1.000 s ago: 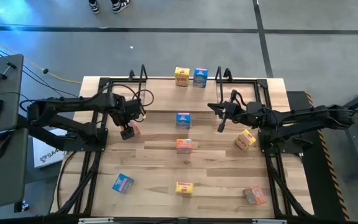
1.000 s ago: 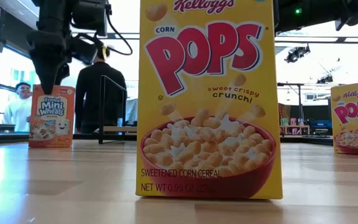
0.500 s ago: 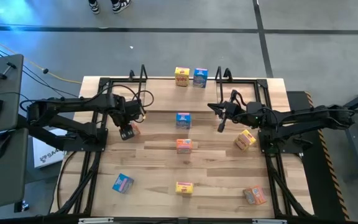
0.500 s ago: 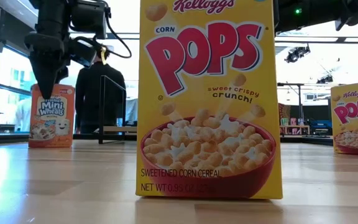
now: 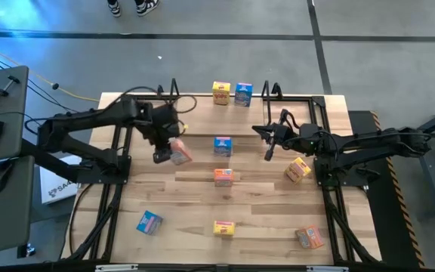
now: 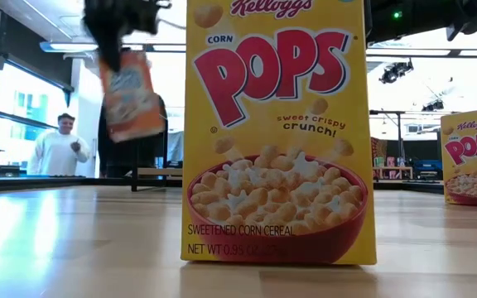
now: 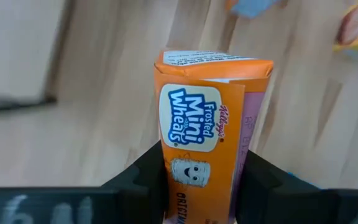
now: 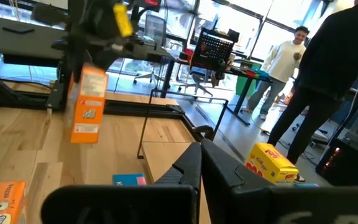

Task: Stack cereal on shelf
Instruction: Put the left orange cereal box on the shelf

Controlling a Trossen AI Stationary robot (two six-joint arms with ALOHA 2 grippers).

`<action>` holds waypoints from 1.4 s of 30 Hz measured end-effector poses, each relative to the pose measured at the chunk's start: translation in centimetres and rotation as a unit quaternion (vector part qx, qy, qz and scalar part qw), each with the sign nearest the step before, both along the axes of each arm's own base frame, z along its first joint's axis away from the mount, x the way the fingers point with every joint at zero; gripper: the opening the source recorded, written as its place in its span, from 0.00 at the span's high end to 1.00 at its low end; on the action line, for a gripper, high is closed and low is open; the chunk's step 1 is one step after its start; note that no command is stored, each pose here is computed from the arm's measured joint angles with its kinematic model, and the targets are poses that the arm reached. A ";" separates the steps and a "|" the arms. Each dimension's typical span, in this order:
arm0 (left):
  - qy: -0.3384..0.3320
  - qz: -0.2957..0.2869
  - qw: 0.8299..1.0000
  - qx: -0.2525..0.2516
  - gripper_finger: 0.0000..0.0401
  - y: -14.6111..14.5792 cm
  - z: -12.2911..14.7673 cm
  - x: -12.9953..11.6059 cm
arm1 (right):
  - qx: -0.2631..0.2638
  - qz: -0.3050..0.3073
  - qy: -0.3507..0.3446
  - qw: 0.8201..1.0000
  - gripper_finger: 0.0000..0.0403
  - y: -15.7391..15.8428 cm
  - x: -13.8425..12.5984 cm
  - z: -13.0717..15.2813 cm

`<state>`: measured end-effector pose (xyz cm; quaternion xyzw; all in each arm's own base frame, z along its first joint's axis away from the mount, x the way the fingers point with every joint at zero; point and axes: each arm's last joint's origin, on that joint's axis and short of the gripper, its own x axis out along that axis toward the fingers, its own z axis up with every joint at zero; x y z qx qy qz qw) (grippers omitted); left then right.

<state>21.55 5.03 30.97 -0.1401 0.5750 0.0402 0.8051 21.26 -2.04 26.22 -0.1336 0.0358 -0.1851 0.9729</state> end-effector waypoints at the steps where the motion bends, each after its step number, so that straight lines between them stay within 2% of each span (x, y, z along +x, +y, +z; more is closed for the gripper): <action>1: -0.003 -0.011 1.000 0.006 0.71 0.2 0.7 0.5 | 0.000 0.003 0.000 1.000 1.00 0.0 0.0 0.0; 6: 0.008 -0.074 0.995 0.061 0.71 1.9 3.3 3.5 | 0.000 0.015 0.002 1.000 1.00 0.1 0.0 0.0; 11: 0.027 -0.107 0.986 0.125 0.71 5.3 4.6 6.4 | -0.001 0.028 0.008 1.000 1.00 0.2 0.1 -0.1; 16: 0.027 -0.126 0.977 0.169 0.71 9.9 4.1 8.6 | -0.004 0.035 0.014 0.999 1.00 0.2 0.1 -0.2; 19: 0.056 -0.114 0.974 0.187 0.71 13.0 3.1 9.2 | -0.003 0.035 0.019 0.999 1.00 0.2 0.1 -0.3; 24: 0.092 -0.091 0.975 0.178 0.71 17.2 0.8 9.6 | -0.002 0.037 0.023 0.999 1.00 0.2 0.1 -0.4; 30: 0.116 -0.087 0.973 0.179 0.71 20.3 -1.7 9.6 | -0.002 0.038 0.024 0.999 1.00 0.2 0.1 -0.4; 38: 0.111 -0.077 0.972 0.190 0.71 22.3 -3.1 9.8 | -0.002 0.038 0.024 0.999 1.00 0.2 0.1 -0.4; 42: 0.112 -0.071 0.972 0.194 0.67 22.5 -3.1 9.7 | -0.002 0.038 0.024 0.999 1.00 0.2 0.1 -0.4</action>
